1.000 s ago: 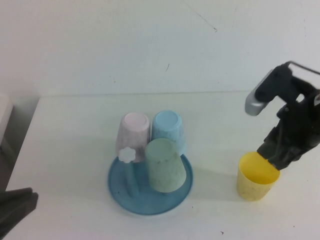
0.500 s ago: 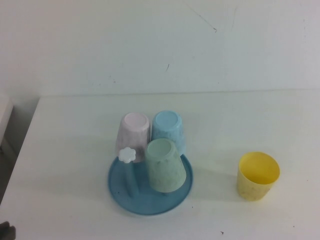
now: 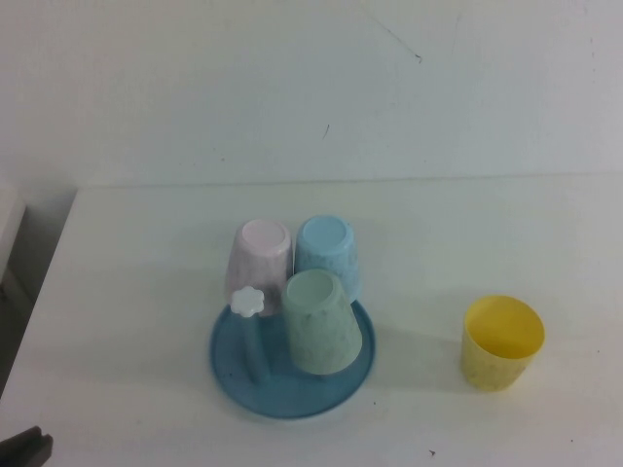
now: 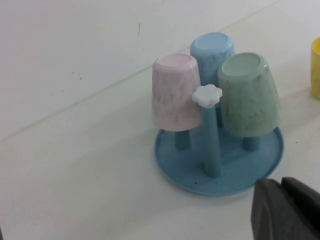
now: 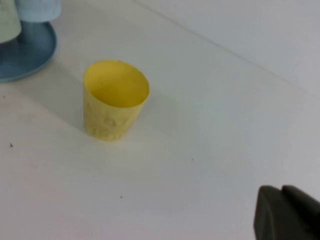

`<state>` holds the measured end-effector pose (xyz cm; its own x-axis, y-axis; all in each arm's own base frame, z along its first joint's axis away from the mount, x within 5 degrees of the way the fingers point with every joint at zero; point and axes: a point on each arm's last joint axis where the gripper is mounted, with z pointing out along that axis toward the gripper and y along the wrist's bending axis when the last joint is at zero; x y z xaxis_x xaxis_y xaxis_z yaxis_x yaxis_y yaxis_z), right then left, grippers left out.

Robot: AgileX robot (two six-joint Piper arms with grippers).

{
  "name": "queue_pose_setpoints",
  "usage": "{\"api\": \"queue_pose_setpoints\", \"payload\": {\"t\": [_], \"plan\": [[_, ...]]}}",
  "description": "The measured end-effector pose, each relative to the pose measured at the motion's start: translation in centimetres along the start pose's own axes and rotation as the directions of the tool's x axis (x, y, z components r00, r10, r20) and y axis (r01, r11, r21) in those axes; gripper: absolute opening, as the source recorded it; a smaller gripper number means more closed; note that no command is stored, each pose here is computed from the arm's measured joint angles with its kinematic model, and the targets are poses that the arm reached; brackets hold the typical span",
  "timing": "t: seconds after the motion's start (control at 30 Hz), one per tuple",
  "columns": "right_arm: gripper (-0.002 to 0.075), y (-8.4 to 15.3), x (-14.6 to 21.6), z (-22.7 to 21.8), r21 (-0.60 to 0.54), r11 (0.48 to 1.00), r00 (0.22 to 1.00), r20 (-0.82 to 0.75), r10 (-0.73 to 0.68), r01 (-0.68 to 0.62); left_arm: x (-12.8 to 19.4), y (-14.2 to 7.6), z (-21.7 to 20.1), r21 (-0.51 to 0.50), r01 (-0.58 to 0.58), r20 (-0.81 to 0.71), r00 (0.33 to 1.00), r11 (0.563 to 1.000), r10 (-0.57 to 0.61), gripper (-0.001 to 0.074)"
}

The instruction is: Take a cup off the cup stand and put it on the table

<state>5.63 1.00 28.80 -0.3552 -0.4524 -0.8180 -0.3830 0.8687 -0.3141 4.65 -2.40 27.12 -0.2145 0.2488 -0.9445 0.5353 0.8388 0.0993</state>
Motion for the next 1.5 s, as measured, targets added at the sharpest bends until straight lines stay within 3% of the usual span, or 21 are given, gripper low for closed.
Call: {"api": "queue_pose_setpoints", "payload": {"t": [0.27, 1.07, 1.3, 1.5], "plan": [[0.0001, 1.0, 2.5, 0.6, -0.027, 0.999, 0.998, -0.037, 0.043, -0.044, 0.0, -0.2, 0.0, 0.027, 0.042, 0.003, 0.999, 0.999, -0.042, -0.0001], [0.0000, 1.1, 2.6, 0.6, -0.039, 0.997, 0.997, -0.042, 0.057, -0.059, 0.5, -0.3, 0.2, 0.028, 0.047, -0.010, 0.999, 0.998, -0.047, -0.0001], [0.0000, 1.1, 2.6, 0.6, -0.040, 0.997, 0.997, -0.042, 0.058, -0.059, 1.9, 0.1, -0.1, -0.098, 0.120, 0.006, 0.993, 0.988, -0.120, -0.0001], [0.0000, 1.1, 2.6, 0.6, -0.040, 0.997, 0.997, -0.042, 0.058, -0.059, 4.5, 0.2, 0.6, -0.223, 0.254, 0.045, 0.967, 0.941, -0.250, -0.0002]]}}
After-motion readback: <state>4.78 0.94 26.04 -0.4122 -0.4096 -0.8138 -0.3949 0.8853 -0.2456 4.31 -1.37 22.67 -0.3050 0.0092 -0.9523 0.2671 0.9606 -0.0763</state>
